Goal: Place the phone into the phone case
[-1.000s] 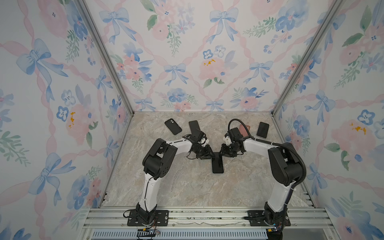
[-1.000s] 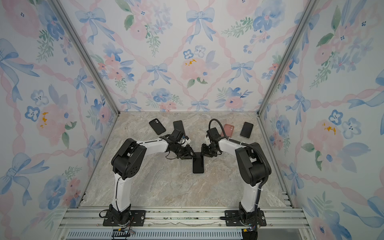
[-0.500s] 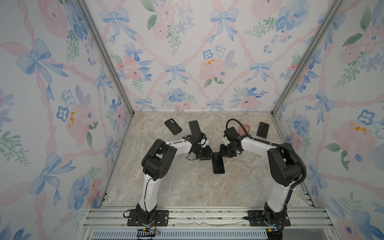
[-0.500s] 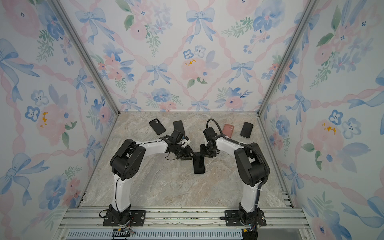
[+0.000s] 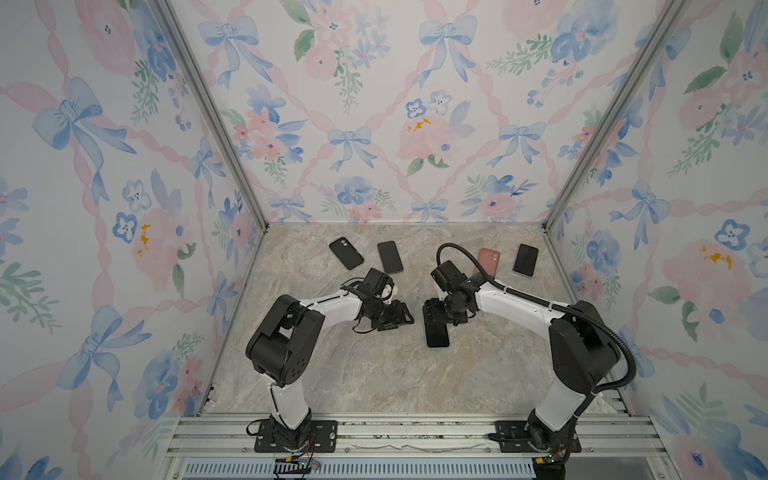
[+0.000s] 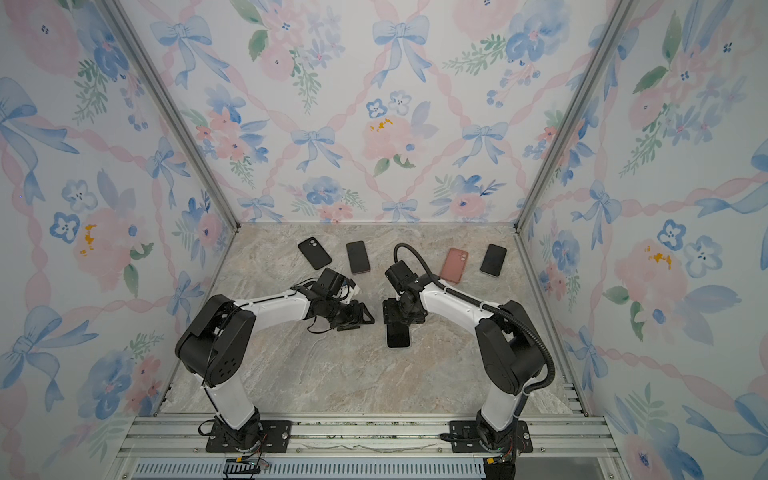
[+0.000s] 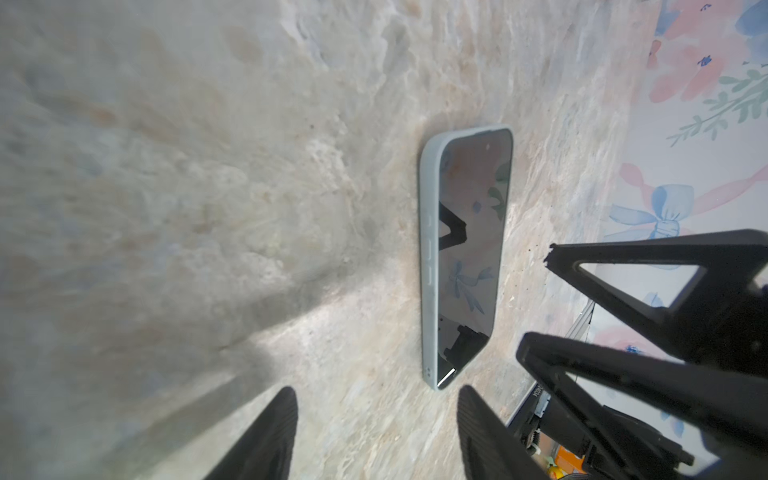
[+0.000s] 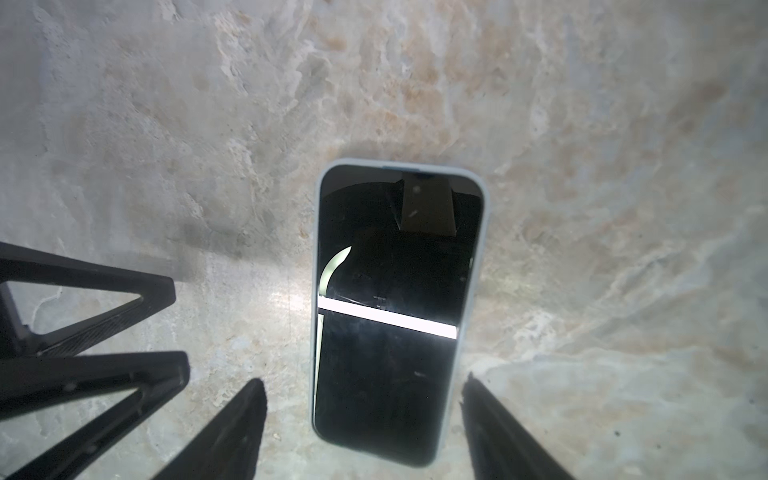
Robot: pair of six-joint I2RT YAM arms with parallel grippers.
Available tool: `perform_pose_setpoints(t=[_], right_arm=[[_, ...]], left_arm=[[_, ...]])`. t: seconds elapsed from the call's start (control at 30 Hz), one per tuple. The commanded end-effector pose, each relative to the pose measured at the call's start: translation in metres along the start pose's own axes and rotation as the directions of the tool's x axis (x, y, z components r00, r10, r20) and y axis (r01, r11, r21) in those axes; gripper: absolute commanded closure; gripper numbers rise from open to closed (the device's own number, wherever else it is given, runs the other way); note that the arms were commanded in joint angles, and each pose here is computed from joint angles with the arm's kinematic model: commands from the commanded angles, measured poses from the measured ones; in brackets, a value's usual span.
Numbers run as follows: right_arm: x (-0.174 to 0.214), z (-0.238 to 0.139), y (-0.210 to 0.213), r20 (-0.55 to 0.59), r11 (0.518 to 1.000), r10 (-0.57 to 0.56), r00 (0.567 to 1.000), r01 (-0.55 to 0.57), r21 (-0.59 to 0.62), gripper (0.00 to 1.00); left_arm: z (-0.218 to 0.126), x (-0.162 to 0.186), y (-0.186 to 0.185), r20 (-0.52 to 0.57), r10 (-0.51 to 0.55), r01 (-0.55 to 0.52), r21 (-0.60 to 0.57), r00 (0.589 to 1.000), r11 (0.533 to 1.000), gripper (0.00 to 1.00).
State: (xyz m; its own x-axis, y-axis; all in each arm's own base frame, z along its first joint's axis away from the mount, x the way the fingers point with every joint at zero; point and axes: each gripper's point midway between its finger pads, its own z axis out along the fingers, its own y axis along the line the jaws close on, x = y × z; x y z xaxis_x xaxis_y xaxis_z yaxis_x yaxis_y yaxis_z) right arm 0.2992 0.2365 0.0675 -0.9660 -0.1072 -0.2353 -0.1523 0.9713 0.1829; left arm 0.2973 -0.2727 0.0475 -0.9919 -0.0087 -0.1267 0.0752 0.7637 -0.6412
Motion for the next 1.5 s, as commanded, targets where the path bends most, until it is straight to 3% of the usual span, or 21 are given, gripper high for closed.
perform_pose_setpoints(t=[0.0, 0.2, 0.33, 0.57, 0.77, 0.97, 1.2, 1.47], right_arm=[[0.013, -0.007, -0.008, 0.001, 0.997, 0.034, 0.999, -0.034, 0.069, 0.15], [0.024, 0.006, -0.005, -0.044, 0.988, 0.083, 0.996, -0.076, 0.138, 0.02], [0.025, 0.006, -0.011, -0.041, 0.977, 0.068, 0.997, -0.058, 0.204, 0.00], [0.030, 0.025, -0.008, -0.066, 0.975, 0.070, 0.995, -0.054, 0.216, 0.00], [0.033, 0.040, -0.003, -0.088, 0.975, 0.082, 0.993, -0.061, 0.214, 0.06], [0.032, 0.044, -0.007, -0.087, 0.970, 0.106, 0.991, -0.084, 0.227, 0.19], [0.019, 0.029, -0.009, -0.039, 0.969, 0.116, 0.992, -0.105, 0.222, 0.31], [-0.025, 0.001, -0.025, 0.025, 0.967, 0.092, 0.995, -0.096, 0.238, 0.35]], left_arm=[[-0.015, 0.002, 0.012, 0.029, 0.013, -0.013, -0.022, 0.999, 1.000, 0.28], [-0.024, 0.009, 0.020, 0.033, -0.001, 0.001, -0.012, 0.999, 1.000, 0.23], [-0.028, 0.011, 0.022, 0.038, -0.001, 0.001, -0.013, 0.999, 1.000, 0.19], [-0.027, 0.011, 0.028, 0.035, -0.009, 0.010, -0.017, 0.999, 1.000, 0.14], [-0.025, 0.012, 0.030, 0.029, -0.018, 0.018, -0.022, 0.999, 1.000, 0.13], [-0.024, 0.013, 0.033, 0.027, -0.022, 0.023, -0.029, 0.999, 0.999, 0.14], [-0.024, 0.010, 0.028, 0.025, -0.015, 0.015, -0.015, 1.000, 1.000, 0.16], [-0.023, -0.020, 0.004, 0.048, 0.020, -0.022, 0.035, 0.999, 0.999, 0.17]])
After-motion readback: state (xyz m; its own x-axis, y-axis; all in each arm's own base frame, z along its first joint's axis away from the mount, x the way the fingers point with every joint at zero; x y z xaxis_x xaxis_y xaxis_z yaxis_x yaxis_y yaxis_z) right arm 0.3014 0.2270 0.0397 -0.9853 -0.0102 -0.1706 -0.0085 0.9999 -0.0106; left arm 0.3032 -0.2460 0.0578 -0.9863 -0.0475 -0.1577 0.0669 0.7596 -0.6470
